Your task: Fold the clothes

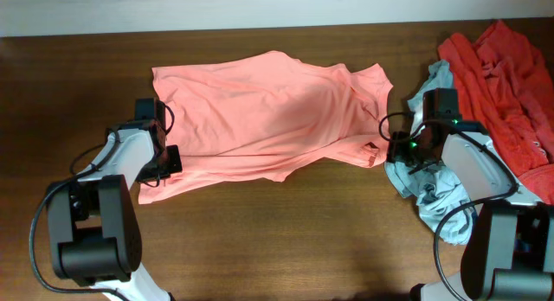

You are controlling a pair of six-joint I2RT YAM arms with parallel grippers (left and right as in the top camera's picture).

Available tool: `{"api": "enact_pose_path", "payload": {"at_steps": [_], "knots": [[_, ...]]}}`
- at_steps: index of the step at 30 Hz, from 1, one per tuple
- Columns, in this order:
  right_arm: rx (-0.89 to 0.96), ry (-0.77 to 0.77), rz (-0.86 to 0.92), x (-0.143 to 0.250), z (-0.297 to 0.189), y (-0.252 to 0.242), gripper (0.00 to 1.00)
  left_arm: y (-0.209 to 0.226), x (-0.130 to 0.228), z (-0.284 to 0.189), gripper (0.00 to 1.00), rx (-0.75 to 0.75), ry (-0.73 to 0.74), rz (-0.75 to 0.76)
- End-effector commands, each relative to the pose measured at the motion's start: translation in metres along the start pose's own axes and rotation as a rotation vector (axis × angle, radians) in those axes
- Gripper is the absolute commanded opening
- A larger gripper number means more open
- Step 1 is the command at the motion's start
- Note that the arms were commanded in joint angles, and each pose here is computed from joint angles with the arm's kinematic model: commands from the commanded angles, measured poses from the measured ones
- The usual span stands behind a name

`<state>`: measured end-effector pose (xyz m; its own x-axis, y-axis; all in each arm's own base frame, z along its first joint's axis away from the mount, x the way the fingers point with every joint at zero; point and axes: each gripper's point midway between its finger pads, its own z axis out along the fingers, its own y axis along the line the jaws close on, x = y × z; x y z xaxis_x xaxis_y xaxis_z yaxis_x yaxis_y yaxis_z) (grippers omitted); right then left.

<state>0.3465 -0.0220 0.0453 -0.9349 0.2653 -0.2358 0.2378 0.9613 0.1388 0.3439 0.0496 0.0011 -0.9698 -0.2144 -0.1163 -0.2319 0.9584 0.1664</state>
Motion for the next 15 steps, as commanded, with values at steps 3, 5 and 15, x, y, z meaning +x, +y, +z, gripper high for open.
{"api": "enact_pose_path", "payload": {"at_steps": [3,5,15], "knots": [[-0.102,-0.055,-0.058,-0.019,0.001,0.018,0.61,0.006,-0.012,-0.017,0.01,-0.004,-0.064,-0.018],[-0.108,-0.066,-0.067,-0.024,0.008,0.019,0.61,0.005,-0.015,-0.018,0.01,-0.002,-0.077,-0.02],[-0.117,-0.062,-0.105,-0.028,0.037,0.025,0.48,0.004,-0.025,-0.019,0.01,0.005,-0.119,-0.029]]}}
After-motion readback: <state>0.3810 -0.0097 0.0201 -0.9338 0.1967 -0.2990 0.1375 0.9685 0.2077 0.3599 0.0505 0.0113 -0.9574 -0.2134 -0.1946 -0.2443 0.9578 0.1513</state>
